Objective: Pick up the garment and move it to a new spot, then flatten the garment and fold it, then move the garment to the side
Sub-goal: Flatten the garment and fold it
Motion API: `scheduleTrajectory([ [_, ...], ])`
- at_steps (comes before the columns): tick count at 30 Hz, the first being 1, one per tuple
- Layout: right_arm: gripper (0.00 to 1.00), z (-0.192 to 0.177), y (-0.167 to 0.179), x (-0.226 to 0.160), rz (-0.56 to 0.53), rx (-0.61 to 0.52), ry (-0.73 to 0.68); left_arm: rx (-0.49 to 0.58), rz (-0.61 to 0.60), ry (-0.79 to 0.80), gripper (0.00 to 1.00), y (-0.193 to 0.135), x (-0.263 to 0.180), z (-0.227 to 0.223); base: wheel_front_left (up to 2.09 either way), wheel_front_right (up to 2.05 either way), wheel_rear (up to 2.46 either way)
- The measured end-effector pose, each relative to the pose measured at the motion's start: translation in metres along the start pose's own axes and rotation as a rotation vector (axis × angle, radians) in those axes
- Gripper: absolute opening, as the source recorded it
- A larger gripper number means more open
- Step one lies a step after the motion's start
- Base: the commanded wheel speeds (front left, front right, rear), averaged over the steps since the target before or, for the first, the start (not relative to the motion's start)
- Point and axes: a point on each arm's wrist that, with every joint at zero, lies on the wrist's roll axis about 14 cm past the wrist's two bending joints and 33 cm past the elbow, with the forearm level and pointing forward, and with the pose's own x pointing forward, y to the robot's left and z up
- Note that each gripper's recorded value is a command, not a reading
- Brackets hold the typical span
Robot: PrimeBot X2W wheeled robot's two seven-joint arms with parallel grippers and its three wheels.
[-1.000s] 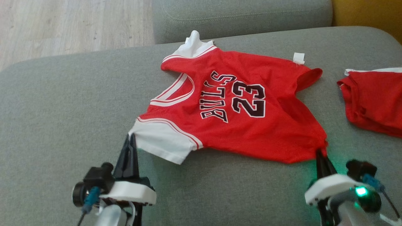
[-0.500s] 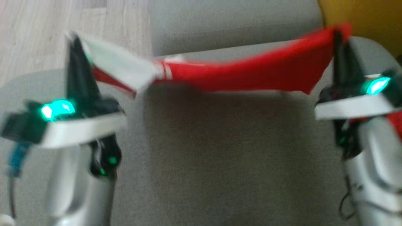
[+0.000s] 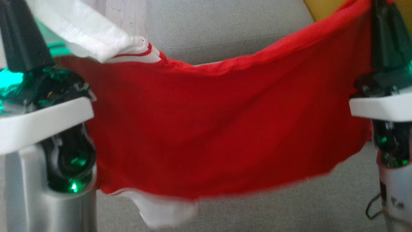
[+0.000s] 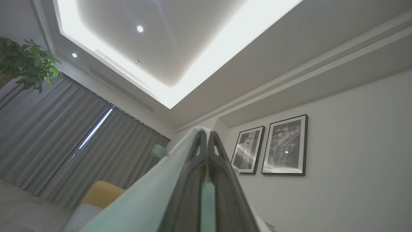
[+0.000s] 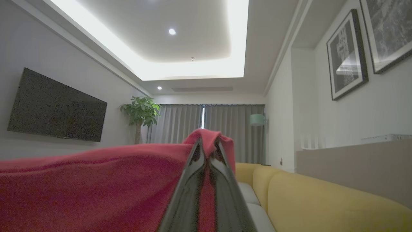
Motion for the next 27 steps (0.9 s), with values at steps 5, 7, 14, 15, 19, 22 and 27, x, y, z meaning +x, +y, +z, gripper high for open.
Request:
scheduleTrajectory([
  [5, 0.00, -0.014, -0.003, -0.014, -0.041, 0.033, 0.085, 0.021, 0.024, 0.075, 0.00, 0.005, -0.005, -0.004, 0.00, 0.00, 0.00],
  [7, 0.00, -0.024, -0.004, -0.013, -0.047, 0.038, 0.128, 0.029, 0.048, 0.132, 0.00, 0.016, -0.004, -0.018, 0.00, 0.00, 0.00],
  [14, 0.00, -0.108, -0.022, 0.031, -0.056, 0.079, 0.339, 0.094, 0.175, 0.383, 0.00, 0.103, 0.026, -0.108, 0.00, 0.00, 0.00],
  [15, 0.00, -0.114, -0.025, 0.046, -0.049, 0.069, 0.336, 0.111, 0.178, 0.392, 0.00, 0.114, 0.037, -0.116, 0.00, 0.00, 0.00],
  [19, 0.00, -0.128, -0.042, 0.111, -0.038, 0.024, 0.278, 0.184, 0.185, 0.352, 0.00, 0.153, 0.086, -0.132, 0.00, 0.00, 0.00],
  [22, 0.00, -0.133, -0.054, 0.153, -0.045, -0.020, 0.202, 0.199, 0.213, 0.263, 0.00, 0.178, 0.118, -0.130, 0.00, 0.00, 0.00],
  [27, 0.00, -0.159, -0.060, 0.183, -0.050, -0.056, 0.157, 0.223, 0.225, 0.219, 0.00, 0.207, 0.135, -0.141, 0.00, 0.00, 0.00],
])
